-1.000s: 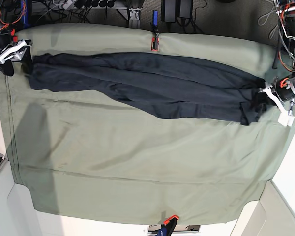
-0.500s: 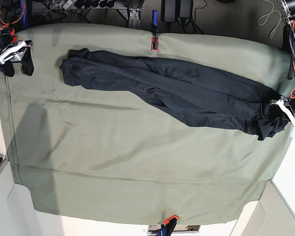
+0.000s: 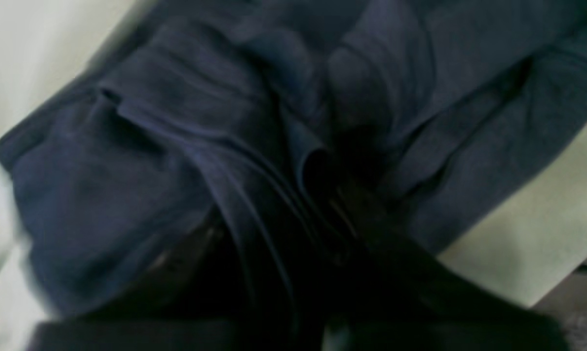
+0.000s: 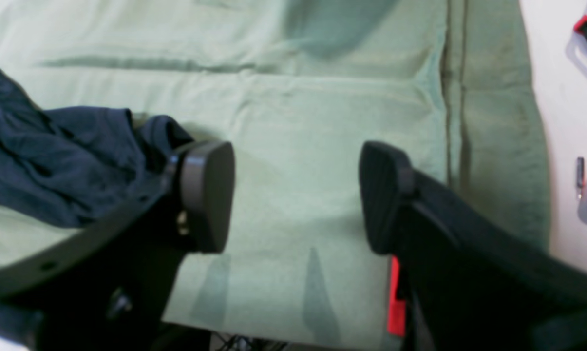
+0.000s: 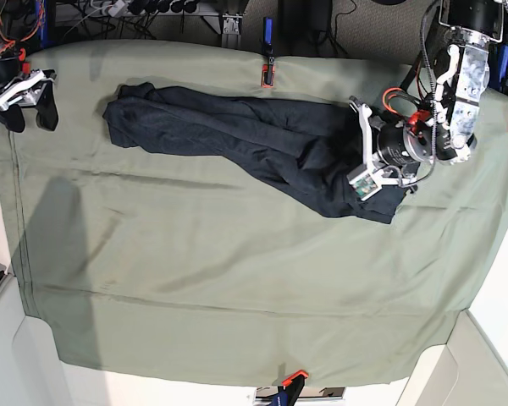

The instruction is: Fold the T-shirt properly

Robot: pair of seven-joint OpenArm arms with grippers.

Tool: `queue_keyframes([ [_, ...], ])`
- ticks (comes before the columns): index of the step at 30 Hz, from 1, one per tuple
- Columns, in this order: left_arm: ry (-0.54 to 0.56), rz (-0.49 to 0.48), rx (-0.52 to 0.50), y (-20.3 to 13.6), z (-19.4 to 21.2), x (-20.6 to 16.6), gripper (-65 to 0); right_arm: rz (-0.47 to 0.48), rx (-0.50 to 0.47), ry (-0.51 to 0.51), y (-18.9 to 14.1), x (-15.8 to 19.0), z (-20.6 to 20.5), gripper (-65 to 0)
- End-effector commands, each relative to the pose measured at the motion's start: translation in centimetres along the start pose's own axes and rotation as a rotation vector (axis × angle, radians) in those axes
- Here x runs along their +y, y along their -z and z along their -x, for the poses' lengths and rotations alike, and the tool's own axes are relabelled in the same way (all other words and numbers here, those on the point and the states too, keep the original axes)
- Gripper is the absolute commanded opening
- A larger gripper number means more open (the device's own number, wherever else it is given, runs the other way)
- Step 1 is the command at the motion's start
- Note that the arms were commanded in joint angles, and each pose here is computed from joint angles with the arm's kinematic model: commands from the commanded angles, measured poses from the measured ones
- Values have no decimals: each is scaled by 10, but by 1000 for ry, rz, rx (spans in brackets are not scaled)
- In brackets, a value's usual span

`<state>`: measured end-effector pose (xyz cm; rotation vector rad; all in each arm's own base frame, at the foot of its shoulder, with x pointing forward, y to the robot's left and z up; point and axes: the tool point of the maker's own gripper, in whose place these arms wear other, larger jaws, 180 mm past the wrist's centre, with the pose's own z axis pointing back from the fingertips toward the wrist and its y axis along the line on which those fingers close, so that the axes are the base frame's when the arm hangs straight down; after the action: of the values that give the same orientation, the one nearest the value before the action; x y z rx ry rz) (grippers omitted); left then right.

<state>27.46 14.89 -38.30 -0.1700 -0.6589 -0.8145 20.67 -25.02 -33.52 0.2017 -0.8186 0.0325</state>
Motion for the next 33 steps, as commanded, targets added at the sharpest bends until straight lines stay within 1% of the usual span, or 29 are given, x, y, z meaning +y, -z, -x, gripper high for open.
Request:
queue_keyframes([
  [1, 23, -16, -38, -1, -13, 6, -490, -16, -43, -1, -3, 2, -12, -247],
  [2, 20, -17, -30, 2, -12, 4, -386, -31, -42, 10, -3, 5, -11, -247],
  [3, 11, -21, -28, 4, -13, 2, -300, -46, -38, 22, -3, 9, -10, -247],
  [4, 7, -18, -27, 6, -13, 0, -255, -59, -32, 32, -2, 13, -8, -247],
  [7, -1, 11, -20, 9, -12, -9, -249, -112, -27, 48, 5, 31, -2, -246],
  [8, -20, 31, -27, 9, -14, -13, -249, -134, -21, 53, 8, 39, 0, -243],
  [10, -58, 108, -58, 7, -20, -26, -249, -183, 3, 46, 16, 59, 8, -201],
  [11, -54, 171, -91, 4, -27, -37, -249, -210, 17, 38, 20, 70, 11, -202],
  [12, -71, 206, -124, 2, -34, -43, -249, -226, 32, 27, 24, 79, 15, -202],
  [13, -79, 220, -135, 0, -38, -46, -249, -238, 43, 14, 28, 86, 18, -202],
  [16, -72, 223, -96, 0, -32, -47, -249, -234, 54, -11, 37, 100, 23, -202],
  [20, -64, 226, -25, 1, -19, -48, -249, -194, 51, -29, 41, 98, 25, -202],
  [25, -84, 251, -48, 0, -23, -53, -249, -145, 58, -54, 45, 88, 22, -202],
  [33, -82, 262, -52, -6, -24, -51, -250, -196, 78, -79, 43, 97, 27, -205],
])
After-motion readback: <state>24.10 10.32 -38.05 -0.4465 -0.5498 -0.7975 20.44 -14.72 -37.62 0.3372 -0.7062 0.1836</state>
